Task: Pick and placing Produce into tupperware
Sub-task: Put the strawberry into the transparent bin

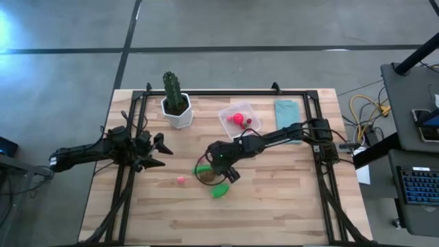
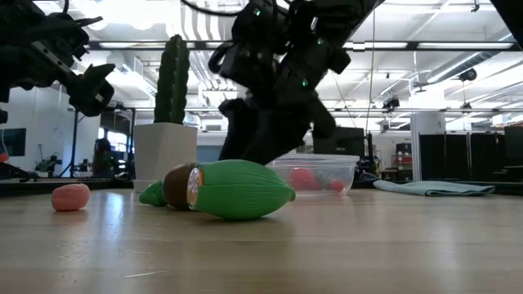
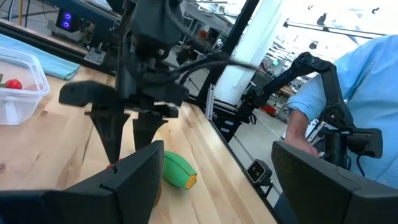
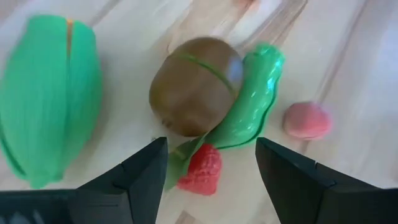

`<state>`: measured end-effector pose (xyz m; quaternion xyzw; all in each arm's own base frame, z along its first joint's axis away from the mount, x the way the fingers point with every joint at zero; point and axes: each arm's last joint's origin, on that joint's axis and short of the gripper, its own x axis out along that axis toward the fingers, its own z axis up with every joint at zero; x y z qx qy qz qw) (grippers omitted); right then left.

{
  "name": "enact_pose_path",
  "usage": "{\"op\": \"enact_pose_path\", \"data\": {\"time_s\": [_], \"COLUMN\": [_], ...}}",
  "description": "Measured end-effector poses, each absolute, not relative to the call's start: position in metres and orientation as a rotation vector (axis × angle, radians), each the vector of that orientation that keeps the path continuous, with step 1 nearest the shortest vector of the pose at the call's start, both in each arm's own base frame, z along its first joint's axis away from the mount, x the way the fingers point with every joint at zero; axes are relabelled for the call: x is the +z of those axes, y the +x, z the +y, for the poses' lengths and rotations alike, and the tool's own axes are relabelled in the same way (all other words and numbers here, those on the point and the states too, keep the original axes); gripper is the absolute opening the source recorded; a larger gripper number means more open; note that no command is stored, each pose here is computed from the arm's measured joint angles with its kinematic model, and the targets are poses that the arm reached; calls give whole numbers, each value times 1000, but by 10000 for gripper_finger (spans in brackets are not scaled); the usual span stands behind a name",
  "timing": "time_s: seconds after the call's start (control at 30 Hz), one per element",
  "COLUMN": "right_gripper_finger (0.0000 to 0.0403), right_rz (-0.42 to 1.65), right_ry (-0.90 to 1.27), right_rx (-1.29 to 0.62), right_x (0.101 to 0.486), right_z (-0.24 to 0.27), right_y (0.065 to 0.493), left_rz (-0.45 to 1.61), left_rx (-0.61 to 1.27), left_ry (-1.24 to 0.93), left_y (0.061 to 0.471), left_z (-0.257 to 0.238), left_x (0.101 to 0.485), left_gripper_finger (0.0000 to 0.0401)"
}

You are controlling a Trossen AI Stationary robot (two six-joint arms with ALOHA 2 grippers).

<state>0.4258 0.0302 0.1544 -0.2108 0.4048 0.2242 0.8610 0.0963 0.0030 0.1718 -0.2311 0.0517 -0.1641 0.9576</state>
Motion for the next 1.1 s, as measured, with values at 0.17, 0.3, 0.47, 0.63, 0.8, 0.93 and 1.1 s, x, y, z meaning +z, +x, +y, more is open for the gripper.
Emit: {"op": "enact_pose_path", "data": {"time_s": [0.17,0.3,0.47,0.63,0.8,0.93,1.1], "right_gripper_finger": [236,236,236,237,237,234,233], "right_rz": [892,877,859,882,896,881,874], "right_ry": [-429,-441,-442,-431,-388,-385,-357], "right_rx": [477,477,464,456,434,427,410], "right_x": [144,142,141,134,133,133,135], "right_z": [30,29,25,19,18,18,18], "right_y": [424,424,424,420,419,420,421], "left_rz": [103,105,104,105,104,103,103], "left_rx": [-333,-333,-333,-333,-333,-333,-333], "left_ry": [-468,-468,-469,-469,-468,-468,-468], "left_y": [96,96,96,96,96,96,96], "left_z": [3,3,3,3,3,3,3], "left_x": [172,172,172,172,172,172,172], "left_gripper_finger": [283,283,283,283,283,283,283]}}
